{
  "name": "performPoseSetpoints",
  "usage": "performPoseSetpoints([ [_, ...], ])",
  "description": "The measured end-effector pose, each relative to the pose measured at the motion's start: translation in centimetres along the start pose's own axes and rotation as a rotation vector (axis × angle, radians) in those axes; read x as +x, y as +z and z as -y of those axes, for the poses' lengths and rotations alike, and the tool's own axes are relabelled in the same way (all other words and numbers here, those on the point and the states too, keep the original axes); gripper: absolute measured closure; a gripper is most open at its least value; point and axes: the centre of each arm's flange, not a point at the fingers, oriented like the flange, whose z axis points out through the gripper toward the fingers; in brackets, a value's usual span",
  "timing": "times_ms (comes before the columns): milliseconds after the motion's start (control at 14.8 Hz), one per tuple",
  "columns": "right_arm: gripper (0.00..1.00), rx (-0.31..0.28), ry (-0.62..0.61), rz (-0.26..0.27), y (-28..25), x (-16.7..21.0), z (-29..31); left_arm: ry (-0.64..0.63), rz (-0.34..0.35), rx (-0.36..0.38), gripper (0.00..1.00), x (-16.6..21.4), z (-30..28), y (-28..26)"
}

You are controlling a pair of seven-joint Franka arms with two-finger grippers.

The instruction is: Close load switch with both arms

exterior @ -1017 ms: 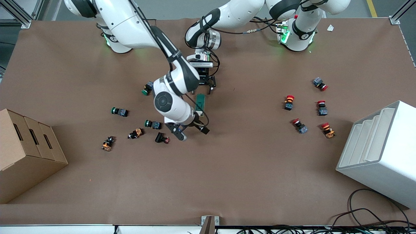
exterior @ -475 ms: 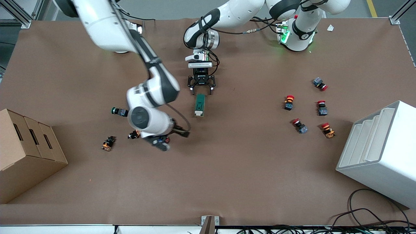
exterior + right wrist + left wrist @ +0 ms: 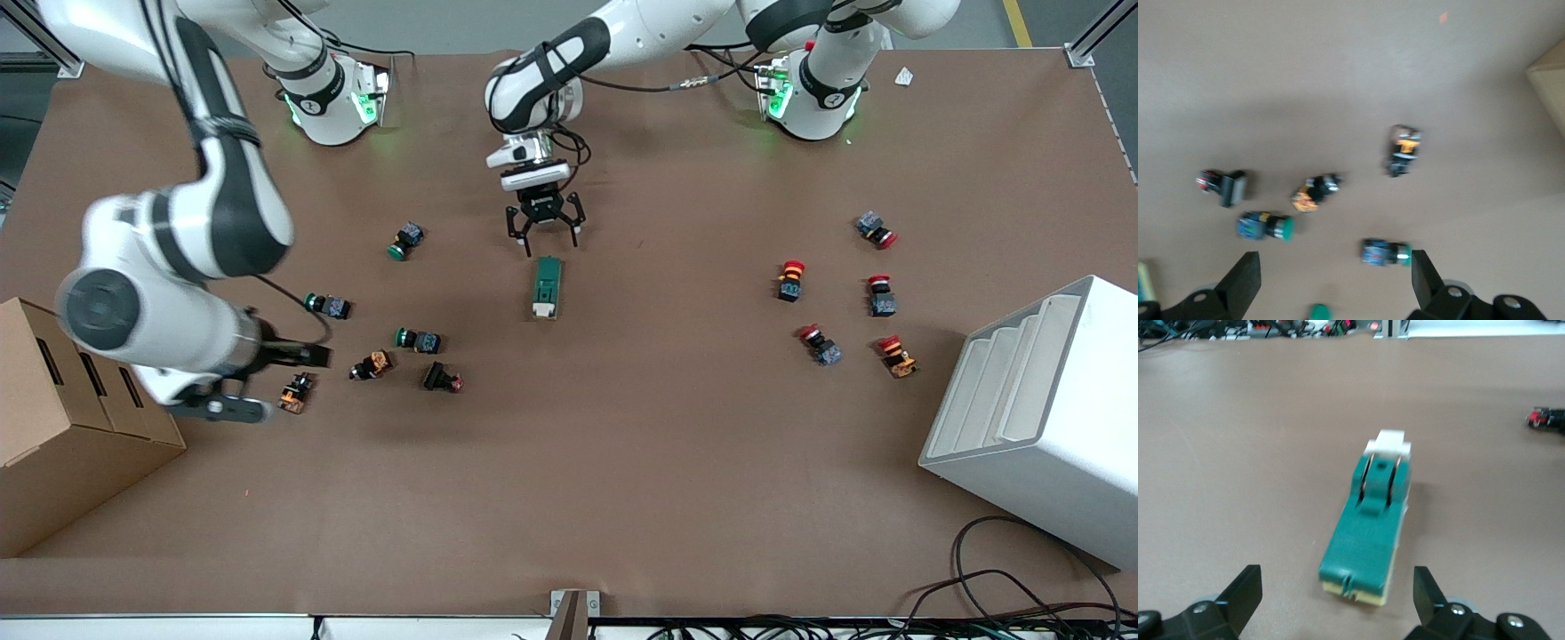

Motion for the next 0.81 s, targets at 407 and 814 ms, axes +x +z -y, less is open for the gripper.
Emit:
performPoseSetpoints([
  [407,0.00,0.013,-0.089,-0.031,-4.8,-1.0,-11.5,-0.045,0.391,0.115,0.00,20.2,-2.1,-4.1],
  [814,0.00,0.013,-0.069,-0.026,-6.9,-1.4,-13.6,-0.070,0.595,0.082,0.00,43.3,8.4,1.0],
])
